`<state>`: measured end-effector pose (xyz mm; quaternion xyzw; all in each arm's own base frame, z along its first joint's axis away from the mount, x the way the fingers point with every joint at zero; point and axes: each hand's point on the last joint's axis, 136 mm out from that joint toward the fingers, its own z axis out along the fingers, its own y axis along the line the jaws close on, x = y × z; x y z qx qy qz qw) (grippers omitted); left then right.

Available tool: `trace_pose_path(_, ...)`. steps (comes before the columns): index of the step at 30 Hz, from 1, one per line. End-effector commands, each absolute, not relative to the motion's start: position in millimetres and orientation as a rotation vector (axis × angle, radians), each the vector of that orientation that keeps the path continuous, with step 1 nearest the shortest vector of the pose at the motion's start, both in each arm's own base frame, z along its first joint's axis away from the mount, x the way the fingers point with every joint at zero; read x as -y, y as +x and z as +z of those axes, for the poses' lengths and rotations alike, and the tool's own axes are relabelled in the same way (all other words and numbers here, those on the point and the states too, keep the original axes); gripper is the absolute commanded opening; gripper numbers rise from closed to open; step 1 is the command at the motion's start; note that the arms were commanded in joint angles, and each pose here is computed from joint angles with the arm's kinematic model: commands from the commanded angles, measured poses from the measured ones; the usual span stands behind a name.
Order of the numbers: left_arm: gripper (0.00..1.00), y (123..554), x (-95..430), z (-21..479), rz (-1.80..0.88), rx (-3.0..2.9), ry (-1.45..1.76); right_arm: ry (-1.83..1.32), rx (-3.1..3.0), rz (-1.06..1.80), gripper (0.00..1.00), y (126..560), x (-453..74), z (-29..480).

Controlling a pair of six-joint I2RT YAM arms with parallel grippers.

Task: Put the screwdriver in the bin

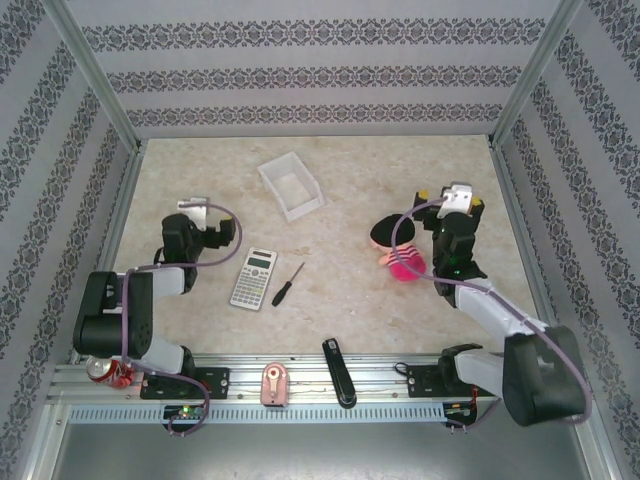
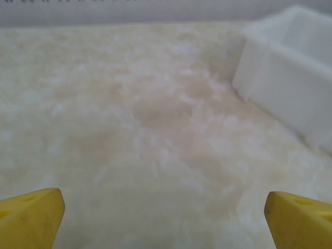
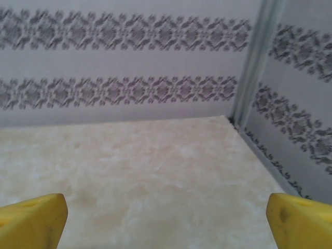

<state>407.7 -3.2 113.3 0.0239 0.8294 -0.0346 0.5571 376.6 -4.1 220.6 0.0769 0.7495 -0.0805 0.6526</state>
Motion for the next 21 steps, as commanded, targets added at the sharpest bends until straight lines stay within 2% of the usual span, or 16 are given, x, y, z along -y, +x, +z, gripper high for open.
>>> trace_pose_path(1, 0.99, 407, -3, 139, -0.015, -2.017, 0.051, 0.288, -1.949, -0.231, 0.98, 360, 14, 197)
trace_pose_path(6, 0.99, 394, -5, 190, 0.068, -2.143, 0.179, 0.175, -2.141, -0.026, 0.98, 335, -42, 215)
trace_pose_path(11, 0.99, 365, -1, 232, 0.024, -2.206, 0.162, 0.048, -2.217, -0.080, 0.98, 300, -85, 238)
trace_pose_path(13, 0.99, 359, 1, 233, 0.001, -2.224, 0.148, 0.018, -2.258, -0.044, 0.98, 290, -107, 242)
trace_pose_path(21, 0.99, 336, 4, 254, -0.029, -2.375, 0.157, -0.214, -2.438, 0.196, 0.98, 243, -229, 197)
